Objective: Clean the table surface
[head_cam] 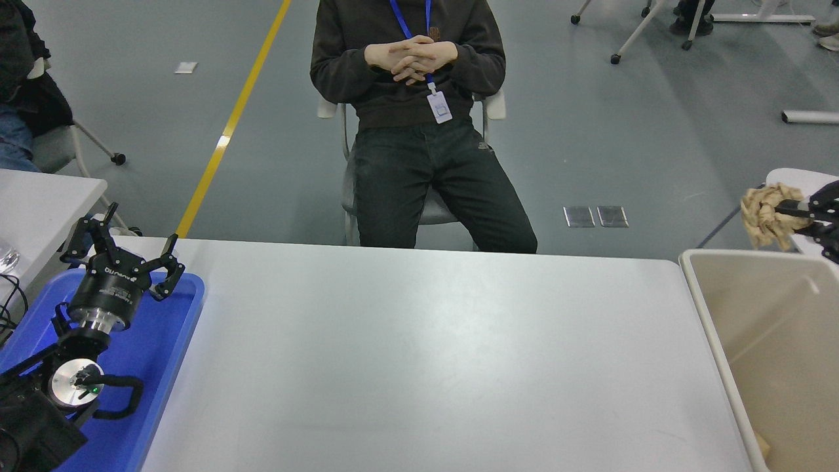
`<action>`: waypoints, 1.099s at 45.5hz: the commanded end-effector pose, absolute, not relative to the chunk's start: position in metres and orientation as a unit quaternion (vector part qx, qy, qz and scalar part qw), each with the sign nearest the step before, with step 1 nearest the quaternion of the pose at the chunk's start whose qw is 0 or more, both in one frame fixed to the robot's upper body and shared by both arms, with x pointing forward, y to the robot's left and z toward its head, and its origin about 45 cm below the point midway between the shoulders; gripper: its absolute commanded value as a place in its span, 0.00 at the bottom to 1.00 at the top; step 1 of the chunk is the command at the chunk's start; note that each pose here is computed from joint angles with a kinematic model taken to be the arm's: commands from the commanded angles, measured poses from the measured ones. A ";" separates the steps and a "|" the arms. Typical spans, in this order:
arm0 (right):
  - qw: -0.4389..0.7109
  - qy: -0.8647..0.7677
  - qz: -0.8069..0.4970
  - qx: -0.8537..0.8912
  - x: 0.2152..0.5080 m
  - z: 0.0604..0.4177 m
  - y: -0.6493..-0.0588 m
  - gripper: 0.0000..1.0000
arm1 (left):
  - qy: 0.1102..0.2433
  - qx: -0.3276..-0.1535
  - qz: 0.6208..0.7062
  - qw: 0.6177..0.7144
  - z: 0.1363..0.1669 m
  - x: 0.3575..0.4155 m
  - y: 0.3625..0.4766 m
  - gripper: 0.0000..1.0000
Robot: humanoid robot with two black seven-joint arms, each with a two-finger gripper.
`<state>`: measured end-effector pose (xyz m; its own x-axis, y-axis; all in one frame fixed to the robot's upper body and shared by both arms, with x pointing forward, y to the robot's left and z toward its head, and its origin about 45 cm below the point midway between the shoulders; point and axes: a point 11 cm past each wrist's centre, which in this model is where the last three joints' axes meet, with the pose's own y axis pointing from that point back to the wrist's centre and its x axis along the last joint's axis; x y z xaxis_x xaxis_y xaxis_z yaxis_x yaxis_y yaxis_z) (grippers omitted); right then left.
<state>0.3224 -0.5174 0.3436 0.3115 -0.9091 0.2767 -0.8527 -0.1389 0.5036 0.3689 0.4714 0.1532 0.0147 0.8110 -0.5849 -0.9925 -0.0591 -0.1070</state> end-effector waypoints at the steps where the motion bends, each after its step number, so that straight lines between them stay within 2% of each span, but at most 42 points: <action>1: 0.286 -0.657 -0.069 0.694 0.307 0.317 -0.583 0.00 | 0.175 -0.260 0.679 0.664 0.1533 0.3689 0.471 1.00; 11: 0.291 -0.697 -0.109 0.646 0.292 0.278 -0.618 0.00 | 0.175 -0.260 0.680 0.663 0.1532 0.3689 0.471 1.00; 23: 0.318 -0.720 -0.155 0.597 0.274 0.207 -0.637 0.00 | 0.175 -0.259 0.680 0.664 0.1531 0.3689 0.471 1.00; 30: 0.326 -0.734 -0.168 0.572 0.273 0.171 -0.638 0.00 | 0.175 -0.259 0.680 0.664 0.1531 0.3689 0.471 1.00; 50: 0.367 -0.759 -0.181 0.507 0.257 0.115 -0.632 0.00 | 0.175 -0.260 0.680 0.663 0.1532 0.3689 0.471 1.00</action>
<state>0.2671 -0.6408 0.1476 -0.1784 -0.9282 0.3266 -0.6917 0.3544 0.6293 0.3689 0.4713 0.1531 0.0148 0.8110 -0.5849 -0.9926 -0.0583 -0.1060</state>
